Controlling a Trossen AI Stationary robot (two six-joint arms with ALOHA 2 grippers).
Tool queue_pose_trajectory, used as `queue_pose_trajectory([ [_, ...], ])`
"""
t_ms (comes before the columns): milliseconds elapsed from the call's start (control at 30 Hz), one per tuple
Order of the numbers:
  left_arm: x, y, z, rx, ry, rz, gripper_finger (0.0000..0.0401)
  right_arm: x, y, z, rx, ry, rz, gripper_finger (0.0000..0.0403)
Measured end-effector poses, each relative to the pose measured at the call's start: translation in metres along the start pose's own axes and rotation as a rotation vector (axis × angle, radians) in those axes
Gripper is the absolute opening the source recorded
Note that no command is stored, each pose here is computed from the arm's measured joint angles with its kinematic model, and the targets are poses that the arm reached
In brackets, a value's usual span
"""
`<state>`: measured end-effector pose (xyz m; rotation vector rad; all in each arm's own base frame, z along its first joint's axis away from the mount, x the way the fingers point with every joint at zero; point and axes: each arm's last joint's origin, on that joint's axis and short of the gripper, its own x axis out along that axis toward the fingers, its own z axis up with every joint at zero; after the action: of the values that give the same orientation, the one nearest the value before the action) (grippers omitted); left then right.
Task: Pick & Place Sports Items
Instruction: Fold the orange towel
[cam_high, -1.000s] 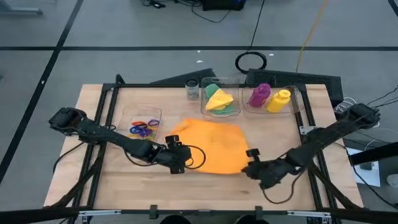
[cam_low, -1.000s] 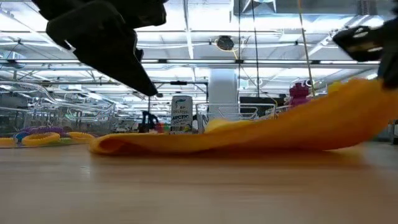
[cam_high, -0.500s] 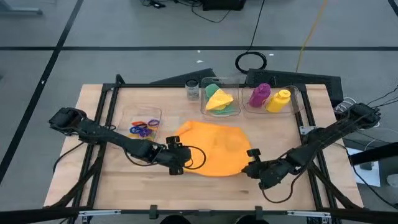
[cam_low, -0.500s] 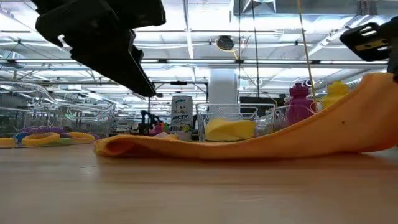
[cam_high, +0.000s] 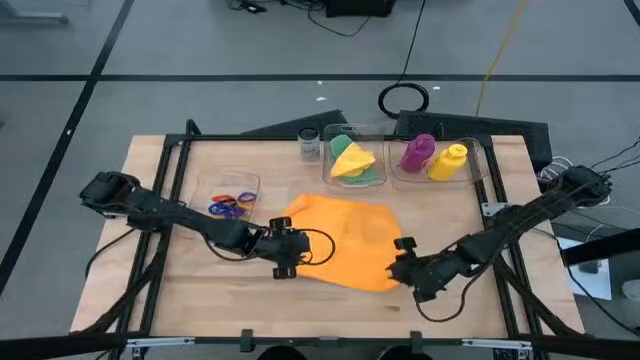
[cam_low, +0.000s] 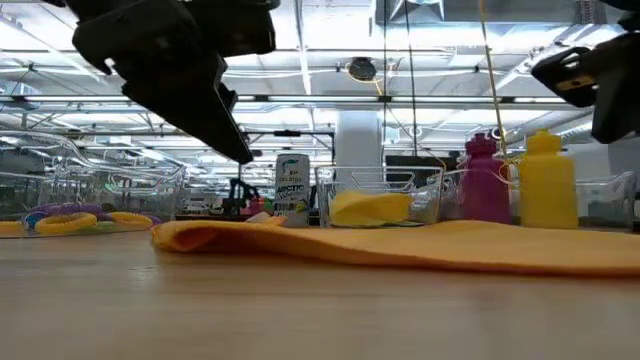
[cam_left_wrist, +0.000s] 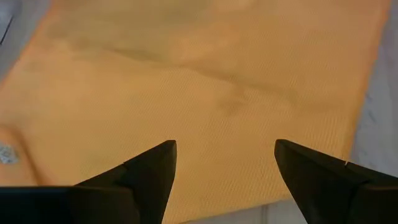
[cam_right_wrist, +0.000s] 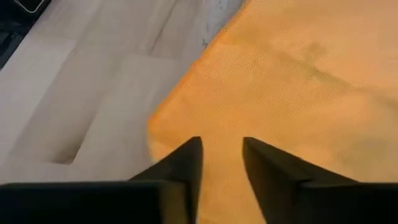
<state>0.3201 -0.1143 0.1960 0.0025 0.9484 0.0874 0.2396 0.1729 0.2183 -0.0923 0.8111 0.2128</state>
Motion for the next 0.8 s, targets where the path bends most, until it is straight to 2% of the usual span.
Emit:
queue_pose_trajectory([
  [167, 0.000, 0.000, -0.001, 0.016, 0.008, 0.003, 0.0230, 0.001, -0.003, 0.002, -0.013, -0.012, -0.020, 0.0137],
  [333, 0.000, 0.002, -0.002, 0.045, 0.014, 0.050, 0.0230, 0.003, -0.015, 0.008, -0.080, -0.066, -0.180, 0.0175],
  [467, -0.001, 0.006, -0.008, 0.044, 0.062, 0.114, 0.0230, 0.015, -0.032, 0.015, -0.085, -0.090, -0.233, 0.0194],
  [600, -0.002, 0.009, -0.016, 0.010, 0.131, 0.163, 0.0230, 0.036, -0.048, 0.019, -0.084, -0.081, -0.192, 0.0206],
  [800, -0.004, 0.006, -0.021, 0.003, 0.169, 0.153, 0.0230, 0.070, -0.062, 0.017, -0.050, -0.084, -0.100, 0.0215],
])
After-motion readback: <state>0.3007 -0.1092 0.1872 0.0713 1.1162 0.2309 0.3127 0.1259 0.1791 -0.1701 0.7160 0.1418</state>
